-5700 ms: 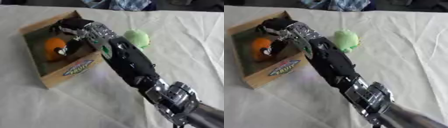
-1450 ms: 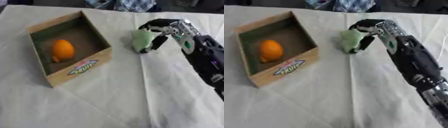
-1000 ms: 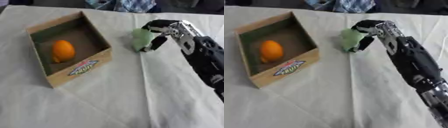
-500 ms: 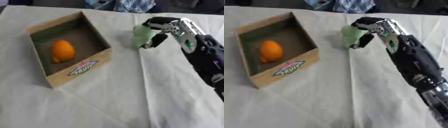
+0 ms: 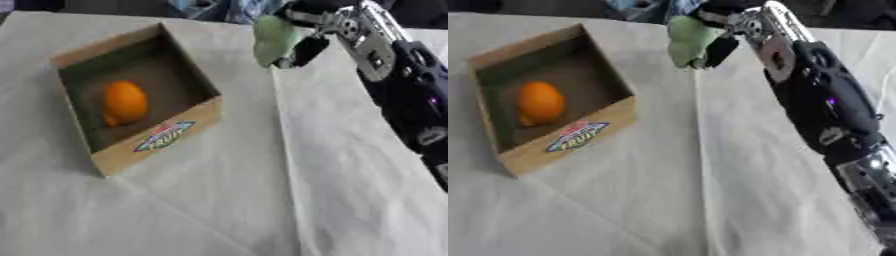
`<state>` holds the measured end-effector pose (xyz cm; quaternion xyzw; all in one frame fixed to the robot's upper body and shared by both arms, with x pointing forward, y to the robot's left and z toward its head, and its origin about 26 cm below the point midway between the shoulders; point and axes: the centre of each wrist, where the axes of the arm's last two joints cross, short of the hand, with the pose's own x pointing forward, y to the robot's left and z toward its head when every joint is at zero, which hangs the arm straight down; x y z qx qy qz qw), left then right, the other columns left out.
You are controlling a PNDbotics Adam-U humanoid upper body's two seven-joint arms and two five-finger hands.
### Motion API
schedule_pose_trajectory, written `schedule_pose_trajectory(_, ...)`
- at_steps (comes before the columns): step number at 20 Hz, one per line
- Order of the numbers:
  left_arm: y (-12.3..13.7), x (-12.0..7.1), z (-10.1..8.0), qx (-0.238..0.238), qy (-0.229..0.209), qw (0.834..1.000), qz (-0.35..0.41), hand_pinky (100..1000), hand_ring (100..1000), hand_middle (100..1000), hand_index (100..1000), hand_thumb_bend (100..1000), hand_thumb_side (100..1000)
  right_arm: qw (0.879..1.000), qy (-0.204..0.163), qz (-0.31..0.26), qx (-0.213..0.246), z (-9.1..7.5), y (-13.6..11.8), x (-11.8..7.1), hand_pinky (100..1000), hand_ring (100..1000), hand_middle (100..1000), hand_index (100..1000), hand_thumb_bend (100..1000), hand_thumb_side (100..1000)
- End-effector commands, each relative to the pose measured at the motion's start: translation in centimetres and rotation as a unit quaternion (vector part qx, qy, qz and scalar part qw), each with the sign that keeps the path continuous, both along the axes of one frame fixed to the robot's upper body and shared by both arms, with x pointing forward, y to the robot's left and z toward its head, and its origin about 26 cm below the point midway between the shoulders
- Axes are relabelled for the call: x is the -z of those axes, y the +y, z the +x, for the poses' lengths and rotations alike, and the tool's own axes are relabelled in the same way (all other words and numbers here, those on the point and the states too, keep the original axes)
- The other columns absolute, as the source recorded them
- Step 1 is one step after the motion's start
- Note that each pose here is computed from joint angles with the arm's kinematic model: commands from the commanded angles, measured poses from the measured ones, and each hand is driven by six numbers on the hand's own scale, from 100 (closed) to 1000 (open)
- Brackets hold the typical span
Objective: Pick up objects on the table and place them in the box.
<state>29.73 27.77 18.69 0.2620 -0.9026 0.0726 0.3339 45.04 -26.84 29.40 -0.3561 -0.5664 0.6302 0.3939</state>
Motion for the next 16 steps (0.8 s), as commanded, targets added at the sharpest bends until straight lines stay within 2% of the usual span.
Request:
schedule_pose_trajectory(1,0.2,-0.7,-0.2,0.0,-0.011,1.0,0.011,623,802,1000,698,255,997,0.999,-0.027,0.004,-0.03,-0.6,2.1,-2.6,835,816,673,834,238,217)
schedule_pose_trajectory(2,0.2,-0.7,-0.2,0.0,-0.011,1.0,0.011,623,802,1000,698,254,997,0.999,-0.029,0.006,-0.038,-0.6,2.8,-2.9,834,815,674,836,233,260)
schedule_pose_trajectory(3,0.2,-0.7,-0.2,0.001,-0.011,1.0,0.011,623,802,1000,698,255,996,0.998,-0.031,0.009,-0.046,-0.6,3.6,-3.2,833,815,674,836,226,215)
schedule_pose_trajectory(4,0.2,-0.7,-0.2,0.001,-0.011,1.0,0.011,623,802,1000,698,255,996,0.998,-0.032,0.013,-0.053,-0.6,4.3,-3.4,832,814,673,837,212,213)
schedule_pose_trajectory(16,-0.1,-0.9,-0.1,0.01,-0.016,1.0,0.01,624,802,1000,698,254,996,0.993,-0.014,0.039,-0.114,-0.1,11.9,-3.1,826,809,669,844,142,236)
